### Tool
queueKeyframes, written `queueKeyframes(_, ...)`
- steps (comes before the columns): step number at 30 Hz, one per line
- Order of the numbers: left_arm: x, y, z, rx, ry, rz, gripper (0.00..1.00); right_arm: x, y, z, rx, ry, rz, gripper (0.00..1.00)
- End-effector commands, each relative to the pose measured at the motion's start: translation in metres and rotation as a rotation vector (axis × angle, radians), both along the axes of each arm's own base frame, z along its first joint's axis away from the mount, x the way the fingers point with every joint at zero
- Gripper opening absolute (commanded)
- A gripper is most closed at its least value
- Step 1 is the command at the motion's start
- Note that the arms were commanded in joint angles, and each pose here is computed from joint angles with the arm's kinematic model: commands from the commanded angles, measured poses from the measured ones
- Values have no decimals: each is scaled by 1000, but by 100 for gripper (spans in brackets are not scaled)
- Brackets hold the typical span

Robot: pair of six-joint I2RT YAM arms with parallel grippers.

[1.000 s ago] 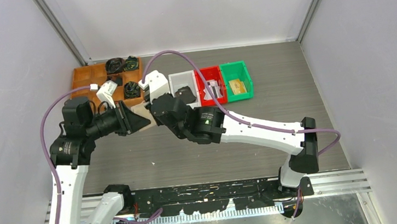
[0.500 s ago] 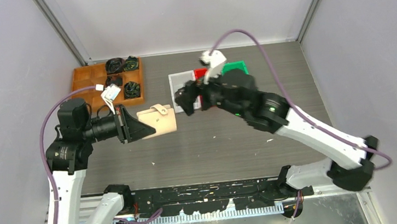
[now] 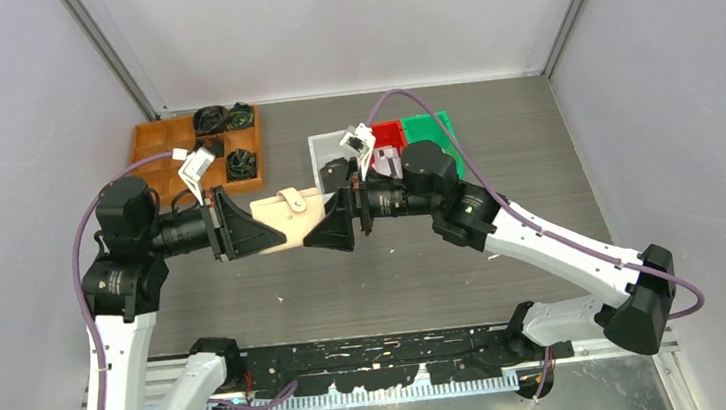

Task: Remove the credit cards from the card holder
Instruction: Open the card holder.

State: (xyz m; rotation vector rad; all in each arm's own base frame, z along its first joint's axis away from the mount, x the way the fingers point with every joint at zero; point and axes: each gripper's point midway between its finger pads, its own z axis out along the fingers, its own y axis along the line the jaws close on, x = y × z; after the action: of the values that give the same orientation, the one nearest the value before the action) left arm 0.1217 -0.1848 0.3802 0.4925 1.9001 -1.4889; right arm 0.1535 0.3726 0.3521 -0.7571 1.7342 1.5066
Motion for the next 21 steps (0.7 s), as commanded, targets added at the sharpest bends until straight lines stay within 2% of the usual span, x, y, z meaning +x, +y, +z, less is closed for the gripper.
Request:
queueKeyframes(1, -20, -2, 32, -54, -98, -74, 0, -10, 8, 54, 164, -90, 82, 100)
queueKeyframes(4, -24, -2, 33, -58, -102, -84, 0, -10, 16, 67, 210, -87, 111, 98)
queueKeyframes(9, -27, -3, 32, -63, -97, -100, 0, -4, 27, 84, 265, -91, 124, 89)
queueKeyframes(21, -32, -3, 26, -65, -99, -123, 0, 2, 38, 115, 372, -74, 143, 51)
